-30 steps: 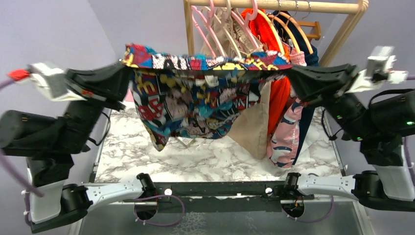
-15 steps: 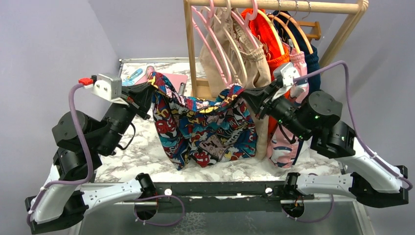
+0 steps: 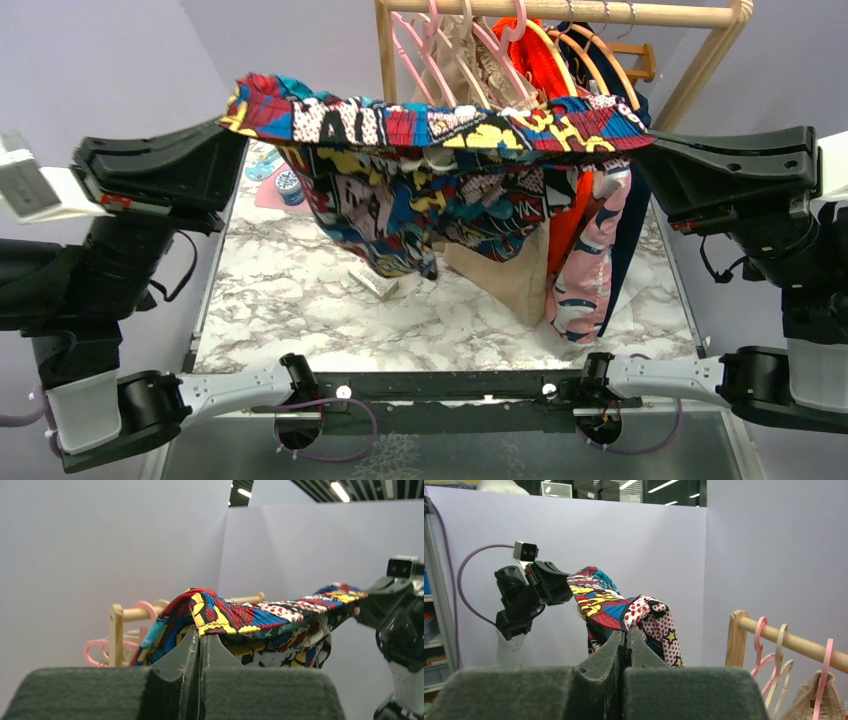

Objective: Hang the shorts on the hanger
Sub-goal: Adjust the shorts at the center of the board.

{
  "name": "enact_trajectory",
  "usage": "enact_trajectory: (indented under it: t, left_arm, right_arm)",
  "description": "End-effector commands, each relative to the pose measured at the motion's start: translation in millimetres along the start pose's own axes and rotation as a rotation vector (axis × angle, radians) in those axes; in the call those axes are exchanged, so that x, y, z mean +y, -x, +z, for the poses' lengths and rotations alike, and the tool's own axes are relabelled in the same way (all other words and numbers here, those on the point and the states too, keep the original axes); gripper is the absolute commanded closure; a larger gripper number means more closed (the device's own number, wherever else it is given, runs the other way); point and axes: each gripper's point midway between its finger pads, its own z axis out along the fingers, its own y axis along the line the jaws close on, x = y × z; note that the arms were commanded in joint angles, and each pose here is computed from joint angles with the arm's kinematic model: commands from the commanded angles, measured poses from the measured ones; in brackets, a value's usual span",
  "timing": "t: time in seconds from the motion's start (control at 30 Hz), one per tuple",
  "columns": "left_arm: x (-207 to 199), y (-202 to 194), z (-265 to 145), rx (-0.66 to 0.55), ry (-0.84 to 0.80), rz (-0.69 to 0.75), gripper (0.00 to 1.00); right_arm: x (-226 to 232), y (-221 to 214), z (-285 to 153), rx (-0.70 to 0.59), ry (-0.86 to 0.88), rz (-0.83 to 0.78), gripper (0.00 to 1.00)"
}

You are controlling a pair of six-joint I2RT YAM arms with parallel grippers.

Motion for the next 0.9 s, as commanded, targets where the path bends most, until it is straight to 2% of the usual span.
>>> enact_trajectory:
  t: [0.0, 0.2, 0.33, 0.5, 0.73, 0.8, 0.87]
  left_arm:
    - [6, -7, -11, -0.021, 0.016, 0.014, 1.0]
    - [8, -1, -13, -0.025, 0.022, 0.03, 1.0]
    - [13, -9, -11, -0.003, 0.045, 0.053, 1.0]
    - [26, -57, -11, 0.12, 0.116, 0.121, 1.0]
    - [57, -158, -31, 0.369, 0.264, 0.255, 1.0]
    - [62, -170, -33, 0.403, 0.289, 0.275, 1.0]
    - [64, -165, -30, 0.395, 0.301, 0.285, 1.0]
  right_arm:
    - [2, 2, -2, -0.028, 0.011, -0.002, 0.99]
    - [2, 1, 5, -0.004, 0.018, -0.028, 0.99]
    - [-3, -21, 12, 0.047, -0.004, -0.053, 0.99]
    - [-23, -84, 20, 0.189, -0.107, -0.099, 0.99]
    - [-61, -187, 9, 0.426, -0.31, -0.198, 0.99]
    - [-70, -195, 9, 0.455, -0.353, -0.229, 0.99]
    - [-74, -189, 13, 0.449, -0.373, -0.25, 0.99]
